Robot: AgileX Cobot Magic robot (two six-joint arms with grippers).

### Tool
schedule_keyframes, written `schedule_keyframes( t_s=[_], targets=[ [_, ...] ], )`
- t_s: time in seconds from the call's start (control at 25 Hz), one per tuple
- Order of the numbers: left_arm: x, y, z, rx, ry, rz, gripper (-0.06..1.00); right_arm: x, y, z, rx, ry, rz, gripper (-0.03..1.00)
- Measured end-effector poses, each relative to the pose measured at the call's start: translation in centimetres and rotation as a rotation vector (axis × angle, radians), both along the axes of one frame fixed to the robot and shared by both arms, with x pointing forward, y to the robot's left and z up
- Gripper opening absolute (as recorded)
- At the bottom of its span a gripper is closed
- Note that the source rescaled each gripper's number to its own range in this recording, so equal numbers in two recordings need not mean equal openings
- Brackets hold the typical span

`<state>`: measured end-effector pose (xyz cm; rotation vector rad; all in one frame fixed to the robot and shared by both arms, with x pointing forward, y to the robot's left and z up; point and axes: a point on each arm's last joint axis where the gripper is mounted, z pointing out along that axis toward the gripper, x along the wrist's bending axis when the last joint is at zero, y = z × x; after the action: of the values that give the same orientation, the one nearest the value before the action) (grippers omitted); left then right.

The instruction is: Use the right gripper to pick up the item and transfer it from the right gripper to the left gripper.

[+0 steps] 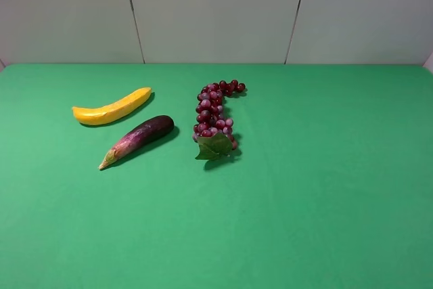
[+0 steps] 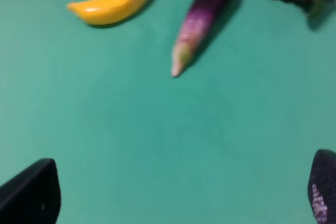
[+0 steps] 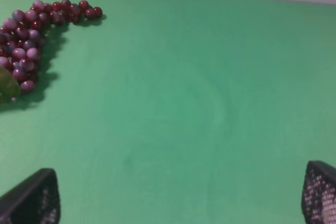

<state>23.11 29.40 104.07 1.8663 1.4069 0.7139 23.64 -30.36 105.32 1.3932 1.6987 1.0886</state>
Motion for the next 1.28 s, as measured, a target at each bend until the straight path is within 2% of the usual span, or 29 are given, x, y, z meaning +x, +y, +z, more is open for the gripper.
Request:
schedule_keyframes(
  t_s=[0.16,0.32,0.8,1.28],
  targets=[
    [0.05,-0.08,0.0,0.0,-0.001,0.112,0.9,0.0,0.0,0.0,0.0,0.0,0.0,1.0],
    [-0.43,-0.13,0.01,-0.003,-0.047,0.161,0.9,0.0,0.0,0.0,0.0,0.0,0.0,1.0],
    [-0.5,-0.13,0.02,-0.004,-0.055,0.165,0.9,-0.01,0.0,0.0,0.0,0.0,-0.016,1.0],
    [-0.49,-0.13,0.03,-0.004,-0.056,0.165,0.9,-0.07,0.07,0.02,0.0,-0.003,-0.237,1.0]
  ],
)
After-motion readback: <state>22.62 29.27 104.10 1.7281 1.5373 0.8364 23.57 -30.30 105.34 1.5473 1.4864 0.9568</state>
